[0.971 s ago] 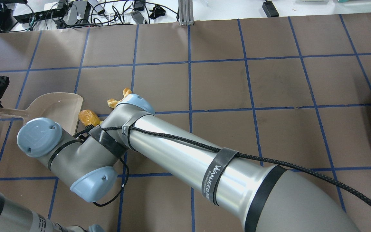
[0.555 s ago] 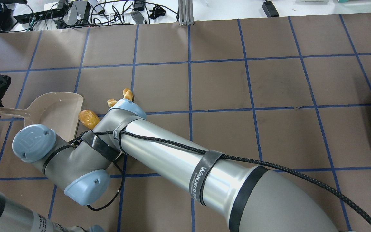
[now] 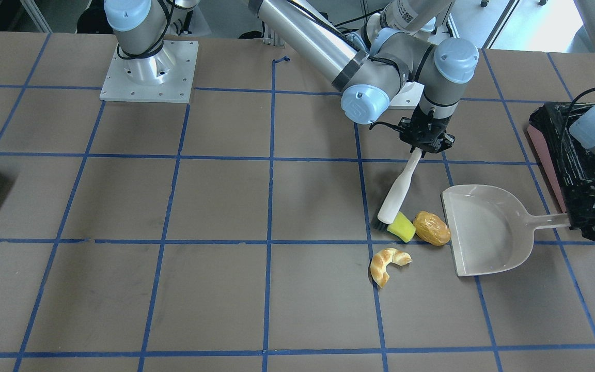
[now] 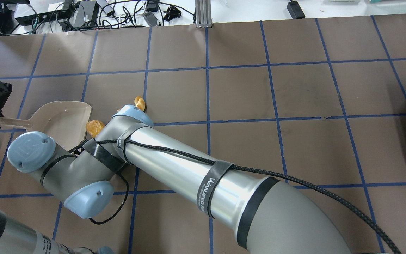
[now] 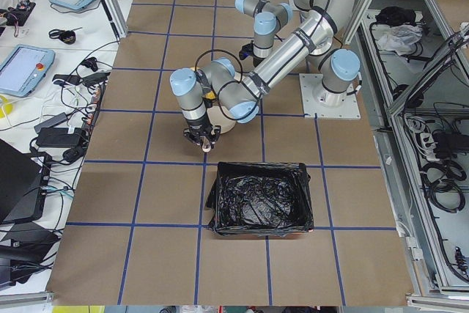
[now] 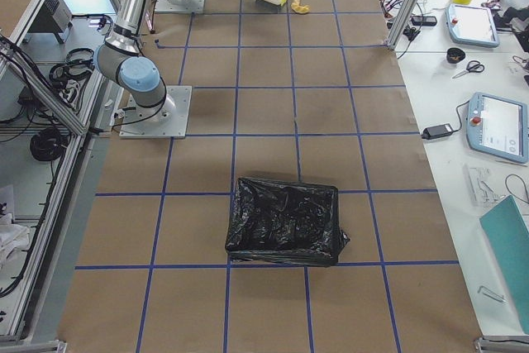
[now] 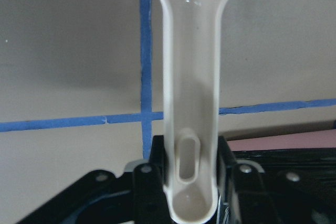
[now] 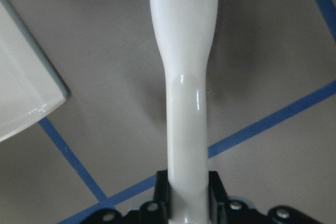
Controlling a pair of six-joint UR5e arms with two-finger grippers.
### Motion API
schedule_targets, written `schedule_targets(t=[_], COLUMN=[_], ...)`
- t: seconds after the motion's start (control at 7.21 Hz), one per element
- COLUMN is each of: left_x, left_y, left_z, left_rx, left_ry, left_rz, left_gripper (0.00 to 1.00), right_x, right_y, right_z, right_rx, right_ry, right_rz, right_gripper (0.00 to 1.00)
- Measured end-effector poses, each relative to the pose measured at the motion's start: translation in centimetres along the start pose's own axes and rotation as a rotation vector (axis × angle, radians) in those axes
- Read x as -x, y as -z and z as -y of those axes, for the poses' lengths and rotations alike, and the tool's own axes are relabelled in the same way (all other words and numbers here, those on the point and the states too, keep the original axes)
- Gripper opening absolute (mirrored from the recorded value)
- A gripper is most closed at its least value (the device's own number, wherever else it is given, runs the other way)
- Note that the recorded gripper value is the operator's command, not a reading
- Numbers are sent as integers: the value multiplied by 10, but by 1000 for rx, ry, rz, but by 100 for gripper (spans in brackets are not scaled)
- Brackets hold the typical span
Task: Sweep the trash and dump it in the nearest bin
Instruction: 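Sweep the potato piece and sponge into the dustpan with the right gripper's brush, then sweep the croissant into the dustpan with the brush in the right gripper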
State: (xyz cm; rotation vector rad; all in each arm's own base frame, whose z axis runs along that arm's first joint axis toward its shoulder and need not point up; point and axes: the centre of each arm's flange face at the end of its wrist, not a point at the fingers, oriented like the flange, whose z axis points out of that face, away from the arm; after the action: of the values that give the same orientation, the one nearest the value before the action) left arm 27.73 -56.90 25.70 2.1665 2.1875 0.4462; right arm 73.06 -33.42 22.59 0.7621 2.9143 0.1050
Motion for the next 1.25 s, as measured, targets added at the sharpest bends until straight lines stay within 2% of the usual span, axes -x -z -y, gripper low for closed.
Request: schedule_targets(t=[0.42,0.83,0.97,1.11,1.25], left_x=[2,2,2,2,2], left_y=[-2,-2,-2,-2,-2], left_z=[0,1,1,1,1], left_rx=[3,3,3,3,3], left_ry=[-2,-3,-3,-3,-3], left_rz=[2,3,4,4,3], left_gripper=[0,0,0,0,0], right_x=[15,21,21,20,19], right_y=[2,7,11,20,38], right_z=[-1,-5,0,11,26], right_rx=[35,66,64,62,60], right_ry=[391,723,773,724,629], right_rz=[70,147,156,161,166], right_gripper=[0,0,0,0,0])
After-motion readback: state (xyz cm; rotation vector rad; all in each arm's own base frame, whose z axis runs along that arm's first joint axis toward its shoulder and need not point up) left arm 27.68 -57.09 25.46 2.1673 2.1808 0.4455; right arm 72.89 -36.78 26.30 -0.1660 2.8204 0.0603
